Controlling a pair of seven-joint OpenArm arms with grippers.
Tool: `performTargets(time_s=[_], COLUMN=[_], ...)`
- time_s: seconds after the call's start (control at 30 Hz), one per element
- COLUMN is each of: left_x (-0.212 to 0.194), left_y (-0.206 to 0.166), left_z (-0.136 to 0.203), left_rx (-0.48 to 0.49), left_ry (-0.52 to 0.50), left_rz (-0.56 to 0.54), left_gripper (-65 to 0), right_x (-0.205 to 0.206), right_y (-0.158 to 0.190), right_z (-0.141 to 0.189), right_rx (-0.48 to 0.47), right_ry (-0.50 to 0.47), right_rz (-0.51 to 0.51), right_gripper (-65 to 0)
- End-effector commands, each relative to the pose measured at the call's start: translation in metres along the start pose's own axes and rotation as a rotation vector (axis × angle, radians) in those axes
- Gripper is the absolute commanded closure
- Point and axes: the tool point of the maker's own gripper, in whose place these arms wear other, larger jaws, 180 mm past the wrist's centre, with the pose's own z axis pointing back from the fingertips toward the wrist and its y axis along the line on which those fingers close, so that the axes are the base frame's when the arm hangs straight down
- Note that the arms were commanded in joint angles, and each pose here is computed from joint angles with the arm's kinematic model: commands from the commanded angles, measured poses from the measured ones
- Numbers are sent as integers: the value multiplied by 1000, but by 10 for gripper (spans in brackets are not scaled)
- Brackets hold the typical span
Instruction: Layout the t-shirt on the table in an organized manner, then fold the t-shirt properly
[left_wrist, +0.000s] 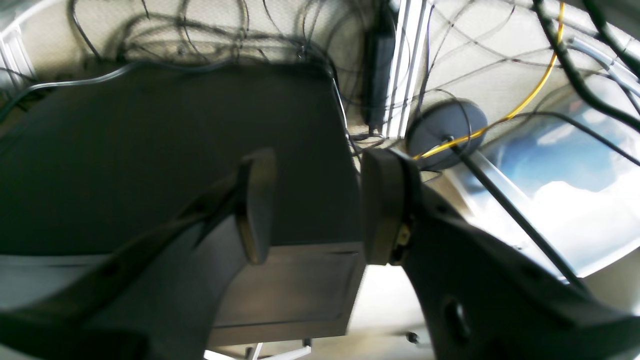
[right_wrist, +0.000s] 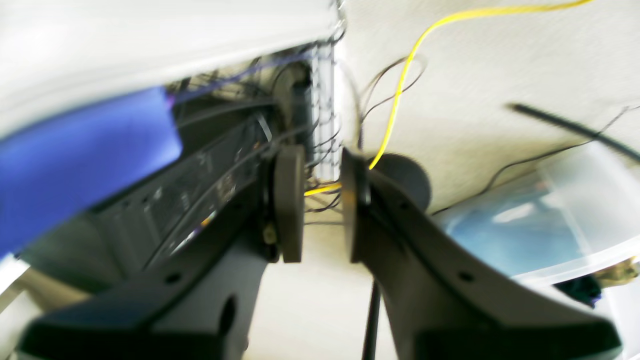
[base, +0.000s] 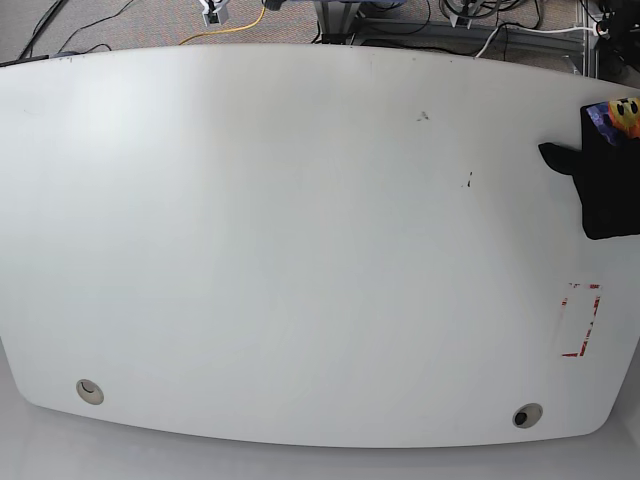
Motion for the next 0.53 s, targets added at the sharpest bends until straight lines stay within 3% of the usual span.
performTargets(time_s=[0.0,0.23,0.5], left_x=[4,23,32], left_y=[10,21,18], left_z=[0,-1,-3], left_rx=[38,98,96], left_ry=[-3,-17,-25], left_rz=[3,-48,-64], left_gripper=[-251,-251,-251], right_x=[-7,-8,-6], right_y=[-3,3,5], right_z=[-2,-12,-14], right_rx=[-11,-4,-13], right_ry=[32,62,69], right_rz=[-9,-42,-17], right_gripper=[-128,-130,-130])
